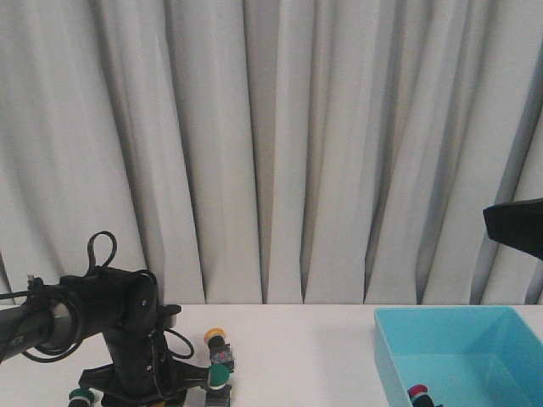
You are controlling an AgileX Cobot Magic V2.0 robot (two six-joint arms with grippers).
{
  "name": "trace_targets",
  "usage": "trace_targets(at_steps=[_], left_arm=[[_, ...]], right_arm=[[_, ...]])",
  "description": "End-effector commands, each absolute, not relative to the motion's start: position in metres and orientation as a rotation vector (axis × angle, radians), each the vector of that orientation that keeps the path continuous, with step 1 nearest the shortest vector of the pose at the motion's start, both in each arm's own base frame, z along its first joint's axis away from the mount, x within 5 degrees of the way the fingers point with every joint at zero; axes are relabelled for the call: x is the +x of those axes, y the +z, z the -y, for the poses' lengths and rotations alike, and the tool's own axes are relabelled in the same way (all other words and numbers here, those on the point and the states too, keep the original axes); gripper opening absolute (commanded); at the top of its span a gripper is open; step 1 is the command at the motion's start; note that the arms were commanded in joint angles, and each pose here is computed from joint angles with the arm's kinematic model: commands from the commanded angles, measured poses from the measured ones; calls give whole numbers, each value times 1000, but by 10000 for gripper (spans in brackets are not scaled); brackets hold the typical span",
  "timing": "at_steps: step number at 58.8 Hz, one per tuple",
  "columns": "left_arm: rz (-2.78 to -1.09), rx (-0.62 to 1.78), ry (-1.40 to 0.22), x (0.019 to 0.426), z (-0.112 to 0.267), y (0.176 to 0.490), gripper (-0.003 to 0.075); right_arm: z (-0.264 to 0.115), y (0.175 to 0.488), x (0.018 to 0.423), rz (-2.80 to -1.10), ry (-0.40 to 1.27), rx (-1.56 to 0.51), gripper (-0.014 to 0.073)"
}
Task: Pick red and yellow buttons and place in box
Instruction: 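Lower the left gripper onto the yellow-capped button and grasp it, then lift the yellow button with the left gripper toward the right gripper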
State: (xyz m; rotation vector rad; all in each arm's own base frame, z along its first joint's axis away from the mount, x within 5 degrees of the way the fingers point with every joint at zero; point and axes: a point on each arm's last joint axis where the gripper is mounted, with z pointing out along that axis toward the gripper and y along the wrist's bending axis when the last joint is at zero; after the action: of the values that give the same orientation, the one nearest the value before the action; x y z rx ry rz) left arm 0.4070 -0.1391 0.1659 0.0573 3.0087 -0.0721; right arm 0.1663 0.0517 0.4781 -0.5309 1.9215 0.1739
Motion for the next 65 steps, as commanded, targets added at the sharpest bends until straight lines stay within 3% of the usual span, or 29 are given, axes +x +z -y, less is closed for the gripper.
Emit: trace_targets(at_steps=[1,18,27,39,48,65], left_arm=[[-2931,34,-113,409,137,197,391],[-2951,37,-104,408,136,197,109],[-2944,104,-99,407,136,198,-3],[-2931,217,-94,399,135,218,-7],[-2859,296,-175,384,135,259,-7],[-2405,483,-708,329,150,380,-7]], right_arm=[[-51,493,162,-1830,174,-501,487],[-51,492,162,-1836,175,-504,487],[-51,492,162,-1836,175,-504,487],[-51,492,162,-1830,160,-524,487],[-52,492,163,-1794,93,-621,487],[-69,485,175,-1717,138,-880,487]])
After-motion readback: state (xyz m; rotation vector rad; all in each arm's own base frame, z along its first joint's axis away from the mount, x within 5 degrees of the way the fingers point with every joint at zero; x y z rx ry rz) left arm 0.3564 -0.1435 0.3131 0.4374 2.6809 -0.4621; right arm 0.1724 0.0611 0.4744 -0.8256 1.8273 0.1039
